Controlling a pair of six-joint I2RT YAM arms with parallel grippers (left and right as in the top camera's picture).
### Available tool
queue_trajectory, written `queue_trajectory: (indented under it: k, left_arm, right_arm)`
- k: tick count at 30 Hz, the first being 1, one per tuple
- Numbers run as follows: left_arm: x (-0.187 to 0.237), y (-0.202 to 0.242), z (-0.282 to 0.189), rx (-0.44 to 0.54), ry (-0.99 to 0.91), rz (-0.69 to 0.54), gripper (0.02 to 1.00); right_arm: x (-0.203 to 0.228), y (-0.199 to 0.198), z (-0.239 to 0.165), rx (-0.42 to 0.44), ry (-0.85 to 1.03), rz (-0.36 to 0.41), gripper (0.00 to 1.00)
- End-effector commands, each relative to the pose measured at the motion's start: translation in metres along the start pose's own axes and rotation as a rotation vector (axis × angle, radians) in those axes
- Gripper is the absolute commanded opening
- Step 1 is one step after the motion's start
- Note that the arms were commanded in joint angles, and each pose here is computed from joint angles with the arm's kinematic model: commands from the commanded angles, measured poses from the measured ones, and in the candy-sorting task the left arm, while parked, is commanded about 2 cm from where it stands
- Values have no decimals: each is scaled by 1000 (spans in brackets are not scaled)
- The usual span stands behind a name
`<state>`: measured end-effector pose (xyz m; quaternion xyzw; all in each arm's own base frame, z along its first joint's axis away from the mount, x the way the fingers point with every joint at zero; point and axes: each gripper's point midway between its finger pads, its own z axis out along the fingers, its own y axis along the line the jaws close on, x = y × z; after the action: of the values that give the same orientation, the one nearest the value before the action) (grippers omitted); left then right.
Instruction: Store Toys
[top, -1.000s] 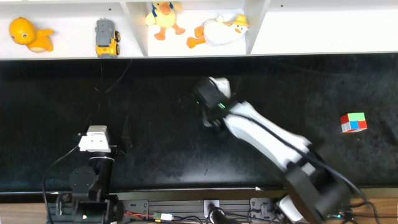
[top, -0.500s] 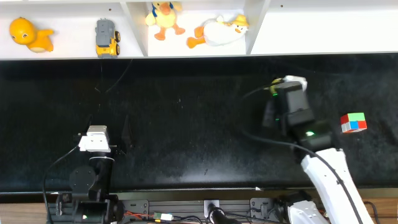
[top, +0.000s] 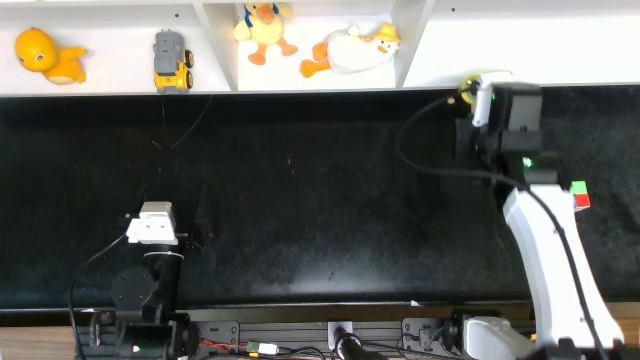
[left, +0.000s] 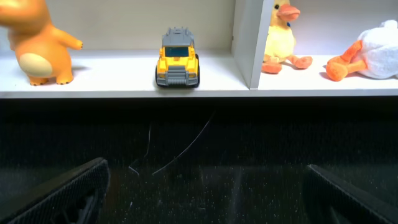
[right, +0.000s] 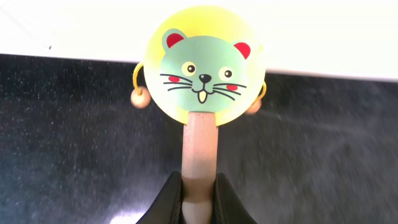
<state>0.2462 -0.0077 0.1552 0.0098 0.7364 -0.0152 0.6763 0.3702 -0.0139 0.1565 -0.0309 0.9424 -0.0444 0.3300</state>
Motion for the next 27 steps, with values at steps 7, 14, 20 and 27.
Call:
queue_trajectory:
  k: [7,14,20,27]
  left_arm:
    - [-1,-3,-1,16,-5,-15,996]
    - [-1,-3,-1,16,-5,-15,996]
    - [-1,-3,-1,16,-5,-15,998]
    - [-1,-3,-1,16,-5,-14,998]
  right_arm:
    - [-62,9,43,-65,-41,-91,45]
    - [-89,17,72,-113,-73,-92,45]
    - [-94,31,92,-148,-74,-84,42]
    - [-88,43,101,-164,-51,-96,426]
